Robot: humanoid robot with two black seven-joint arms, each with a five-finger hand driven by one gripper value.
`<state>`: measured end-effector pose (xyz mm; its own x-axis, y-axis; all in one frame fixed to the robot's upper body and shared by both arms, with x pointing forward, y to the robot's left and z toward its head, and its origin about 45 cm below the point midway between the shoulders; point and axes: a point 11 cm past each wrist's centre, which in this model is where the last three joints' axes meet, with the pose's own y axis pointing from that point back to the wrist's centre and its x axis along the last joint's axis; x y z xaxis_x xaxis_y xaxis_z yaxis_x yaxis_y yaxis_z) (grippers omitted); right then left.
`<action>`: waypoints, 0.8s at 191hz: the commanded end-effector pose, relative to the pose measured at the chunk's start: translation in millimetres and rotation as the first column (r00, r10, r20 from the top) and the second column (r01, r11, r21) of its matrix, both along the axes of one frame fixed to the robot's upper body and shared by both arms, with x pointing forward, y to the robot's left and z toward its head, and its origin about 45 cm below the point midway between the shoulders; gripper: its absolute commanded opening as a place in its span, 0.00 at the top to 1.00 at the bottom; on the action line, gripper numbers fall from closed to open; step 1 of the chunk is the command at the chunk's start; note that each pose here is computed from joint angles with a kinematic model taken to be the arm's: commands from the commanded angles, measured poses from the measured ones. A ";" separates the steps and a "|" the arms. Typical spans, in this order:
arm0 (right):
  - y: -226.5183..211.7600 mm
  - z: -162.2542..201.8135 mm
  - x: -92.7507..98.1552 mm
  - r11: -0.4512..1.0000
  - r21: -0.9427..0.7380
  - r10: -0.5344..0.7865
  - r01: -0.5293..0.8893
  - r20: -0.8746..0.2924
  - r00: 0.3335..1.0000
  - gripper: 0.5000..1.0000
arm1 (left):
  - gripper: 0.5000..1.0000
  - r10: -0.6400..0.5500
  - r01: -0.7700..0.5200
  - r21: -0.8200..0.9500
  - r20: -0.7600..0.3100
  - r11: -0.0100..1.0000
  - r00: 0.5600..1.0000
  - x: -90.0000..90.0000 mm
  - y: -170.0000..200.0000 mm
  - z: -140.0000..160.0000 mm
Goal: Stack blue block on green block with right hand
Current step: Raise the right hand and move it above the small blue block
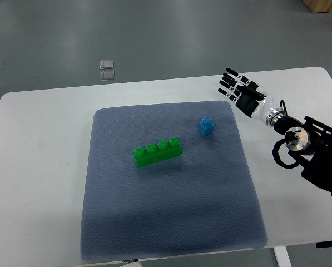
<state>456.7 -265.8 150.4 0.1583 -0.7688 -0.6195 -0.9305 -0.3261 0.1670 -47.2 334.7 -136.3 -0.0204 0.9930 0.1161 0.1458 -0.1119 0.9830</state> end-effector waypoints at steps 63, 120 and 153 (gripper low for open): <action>4.4 -1.7 -0.6 0.999 -0.035 0.028 -0.028 -0.007 1.000 0.16 | 0.00 -0.002 0.002 0.004 0.002 1.000 1.000 0.1 1.1 0.1; 19.4 34.7 16.9 0.950 -0.246 0.216 -0.191 0.076 0.974 0.16 | 0.00 -0.002 0.002 0.004 0.005 1.000 1.000 1.9 1.1 0.0; 36.1 64.6 29.7 0.782 -0.533 0.424 -0.323 0.074 0.903 0.16 | 0.00 -0.002 0.002 0.004 0.004 1.000 1.000 1.0 1.1 0.0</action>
<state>479.0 -241.7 196.5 0.4564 -0.8476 -0.2706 -0.8343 -0.5134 0.2010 -45.9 335.9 -136.2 -0.0189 0.9925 0.1207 0.1416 -0.1169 0.9830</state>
